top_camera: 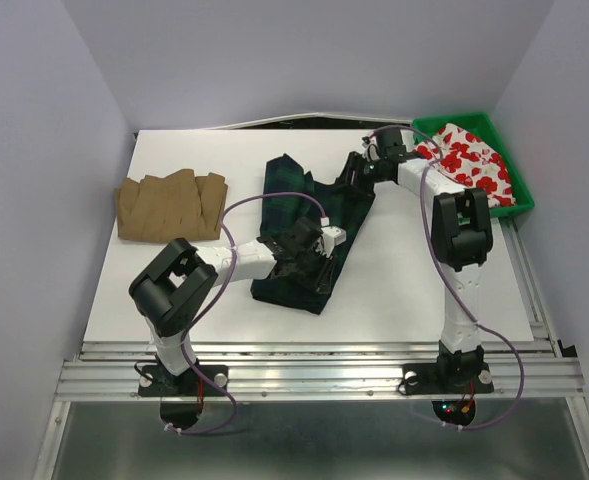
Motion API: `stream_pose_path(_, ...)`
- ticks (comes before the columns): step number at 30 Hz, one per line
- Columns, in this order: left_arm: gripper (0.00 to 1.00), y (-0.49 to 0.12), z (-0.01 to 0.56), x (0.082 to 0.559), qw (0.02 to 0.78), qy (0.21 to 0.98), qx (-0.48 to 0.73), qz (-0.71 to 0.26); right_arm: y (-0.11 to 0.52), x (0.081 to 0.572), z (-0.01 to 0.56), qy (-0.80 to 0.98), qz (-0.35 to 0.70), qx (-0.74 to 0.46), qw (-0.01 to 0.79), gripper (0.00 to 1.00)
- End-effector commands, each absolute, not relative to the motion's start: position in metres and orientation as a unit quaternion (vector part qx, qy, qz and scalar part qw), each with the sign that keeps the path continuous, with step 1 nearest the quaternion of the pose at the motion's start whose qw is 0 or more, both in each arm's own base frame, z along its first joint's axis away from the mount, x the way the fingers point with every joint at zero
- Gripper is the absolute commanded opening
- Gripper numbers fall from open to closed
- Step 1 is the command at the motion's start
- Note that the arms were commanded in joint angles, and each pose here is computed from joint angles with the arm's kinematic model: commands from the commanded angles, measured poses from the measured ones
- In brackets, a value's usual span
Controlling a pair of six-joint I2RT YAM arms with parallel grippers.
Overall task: Fold and stack the skirts
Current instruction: Fold the skirt
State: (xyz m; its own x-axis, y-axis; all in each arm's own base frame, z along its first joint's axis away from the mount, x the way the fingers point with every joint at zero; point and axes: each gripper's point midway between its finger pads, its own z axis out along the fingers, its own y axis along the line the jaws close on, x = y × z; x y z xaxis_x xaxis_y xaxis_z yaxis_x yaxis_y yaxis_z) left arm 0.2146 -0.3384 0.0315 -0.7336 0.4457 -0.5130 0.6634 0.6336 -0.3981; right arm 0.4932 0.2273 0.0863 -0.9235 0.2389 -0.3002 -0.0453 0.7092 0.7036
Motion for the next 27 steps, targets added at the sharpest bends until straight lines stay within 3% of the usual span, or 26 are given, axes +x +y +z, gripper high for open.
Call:
stream_pose_path(1,0.38,-0.321,0.019,0.207,0.168,0.895,0.317,-0.265,0.242,0.508,0.107,0.891,0.396,0.031,0.221,0.52)
stream_pose_path(9,0.38,-0.324,0.022,0.209,0.169,0.895,0.314,-0.269,0.243,0.511,0.087,0.903,0.373,0.036,0.212,0.55)
stream_pose_path(12,0.38,-0.322,0.02,0.21,0.169,0.896,0.313,-0.266,0.249,0.513,0.096,0.898,0.38,0.025,0.221,0.35)
stream_pose_path(13,0.38,-0.321,0.018,0.209,0.166,0.897,0.312,-0.265,0.25,0.513,0.099,0.896,0.382,0.021,0.224,0.19)
stream_pose_path(14,0.38,-0.32,0.017,0.211,0.165,0.9,0.305,-0.264,0.251,0.513,0.11,0.892,0.388,0.012,0.231,0.1)
stream_pose_path(16,0.38,-0.313,0.015,0.22,0.162,0.907,0.284,-0.265,0.254,0.511,0.125,0.885,0.4,-0.002,0.239,0.01)
stream_pose_path(21,0.38,-0.299,0.003,0.232,0.143,0.92,0.252,-0.264,0.253,0.49,0.173,0.867,0.42,-0.023,0.268,0.01)
stream_pose_path(27,0.38,-0.298,0.004,0.231,0.146,0.92,0.247,-0.266,0.223,0.467,0.172,0.878,0.393,0.003,0.272,0.01)
